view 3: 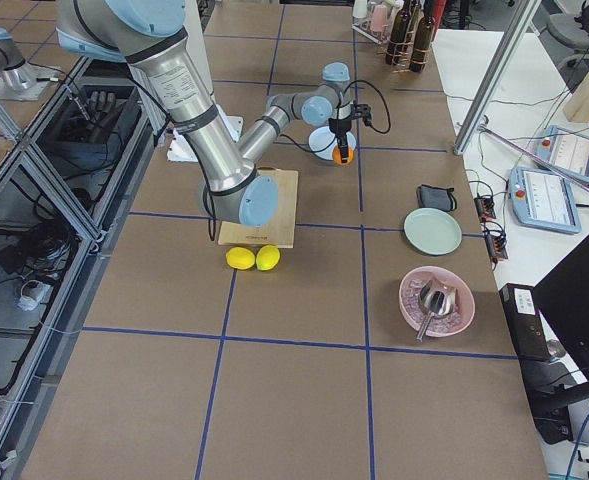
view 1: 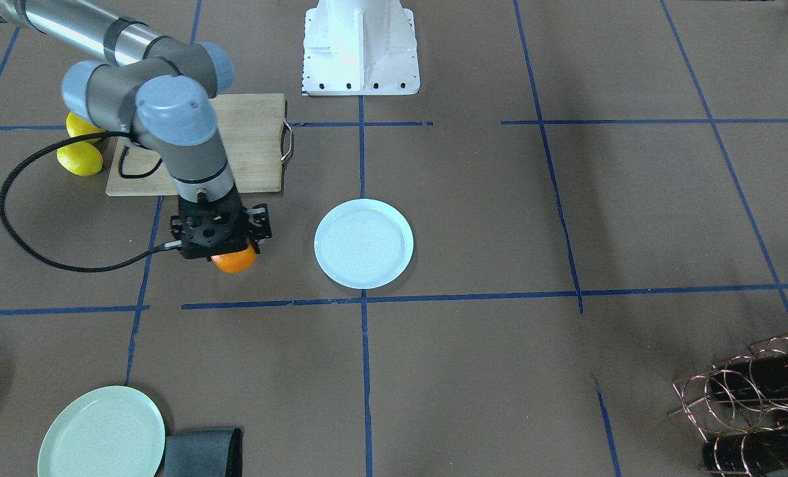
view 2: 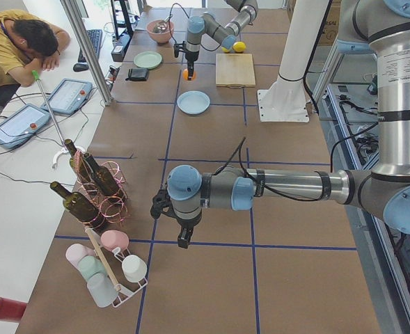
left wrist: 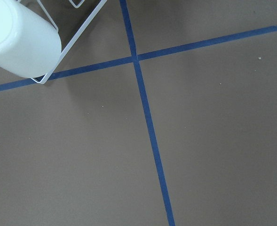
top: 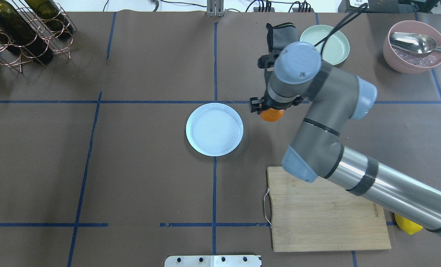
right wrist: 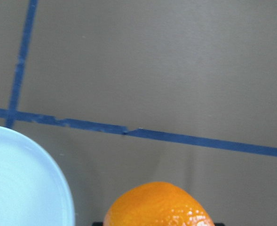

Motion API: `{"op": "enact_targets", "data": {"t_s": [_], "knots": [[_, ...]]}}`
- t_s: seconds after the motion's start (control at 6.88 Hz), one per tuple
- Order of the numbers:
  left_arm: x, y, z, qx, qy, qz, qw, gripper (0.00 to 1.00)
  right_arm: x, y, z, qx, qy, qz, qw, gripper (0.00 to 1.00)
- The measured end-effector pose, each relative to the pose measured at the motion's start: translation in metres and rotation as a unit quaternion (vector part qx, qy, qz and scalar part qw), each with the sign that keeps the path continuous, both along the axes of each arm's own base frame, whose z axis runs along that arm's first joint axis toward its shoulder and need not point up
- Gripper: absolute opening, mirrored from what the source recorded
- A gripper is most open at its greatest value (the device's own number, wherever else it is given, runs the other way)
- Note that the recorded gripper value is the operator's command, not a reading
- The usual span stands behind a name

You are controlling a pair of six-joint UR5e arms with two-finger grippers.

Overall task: Pick orange to plate
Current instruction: 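Carry the orange with the right gripper over the light blue plate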

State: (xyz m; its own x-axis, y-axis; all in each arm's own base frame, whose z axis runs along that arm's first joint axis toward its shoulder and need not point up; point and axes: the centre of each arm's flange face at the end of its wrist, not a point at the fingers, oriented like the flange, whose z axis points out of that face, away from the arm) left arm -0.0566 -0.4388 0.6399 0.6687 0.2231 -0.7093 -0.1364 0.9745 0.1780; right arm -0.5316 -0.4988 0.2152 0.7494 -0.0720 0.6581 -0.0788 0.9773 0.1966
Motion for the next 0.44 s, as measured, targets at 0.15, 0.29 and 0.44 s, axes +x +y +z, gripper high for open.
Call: {"op": "enact_targets", "data": {"t_s": [0.15, 0.29, 0.44], "knots": [[-0.001, 0.000, -0.001, 0.001, 0.000, -0.001, 1.0000, 1.00, -0.047, 0.005, -0.035, -0.012, 0.001, 0.021, 0.9997, 0.22], [-0.001, 0.000, -0.001, 0.001, 0.000, -0.001, 1.0000, 1.00, -0.083, 0.008, -0.056, -0.021, 0.009, 0.037, 0.9991, 0.22], [-0.001, 0.001, -0.001, 0.001, 0.000, -0.001, 1.0000, 1.00, -0.106, 0.011, -0.060, -0.026, 0.021, 0.045, 0.9984, 0.22]]}}
